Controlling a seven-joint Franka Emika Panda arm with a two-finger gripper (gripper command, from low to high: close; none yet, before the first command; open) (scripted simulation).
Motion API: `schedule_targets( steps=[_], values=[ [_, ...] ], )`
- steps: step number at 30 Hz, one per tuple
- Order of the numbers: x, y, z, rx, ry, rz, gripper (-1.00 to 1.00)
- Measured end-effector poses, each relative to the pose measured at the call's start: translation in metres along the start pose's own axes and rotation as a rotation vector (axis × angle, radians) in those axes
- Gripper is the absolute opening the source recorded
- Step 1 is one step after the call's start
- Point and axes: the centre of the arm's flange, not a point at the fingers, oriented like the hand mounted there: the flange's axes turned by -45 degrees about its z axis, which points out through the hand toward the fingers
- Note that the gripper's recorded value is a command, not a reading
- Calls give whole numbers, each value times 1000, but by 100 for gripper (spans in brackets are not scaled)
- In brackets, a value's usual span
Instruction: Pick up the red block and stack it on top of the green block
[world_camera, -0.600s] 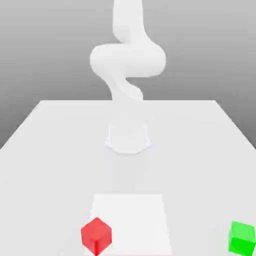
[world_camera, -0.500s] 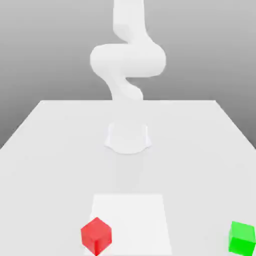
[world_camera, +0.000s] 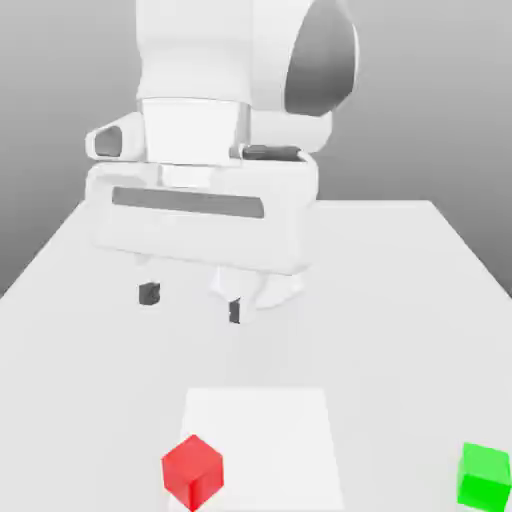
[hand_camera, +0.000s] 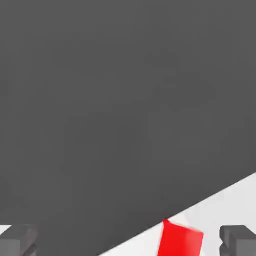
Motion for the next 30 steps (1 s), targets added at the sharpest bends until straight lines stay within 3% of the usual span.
schedule_targets(
  steps=[6, 11, 12, 19, 24, 30],
  values=[
    [-30, 29, 108, -82, -153, 154, 0],
    [-45, 38, 176, -96, -176, 178, 0],
    [-47, 39, 185, -97, -177, 178, -100],
    [-48, 39, 185, -97, -176, 179, -100],
    [-39, 30, 132, -95, -177, 163, -100],
    [-93, -108, 113, -55, -200, -282, -100]
  ],
)
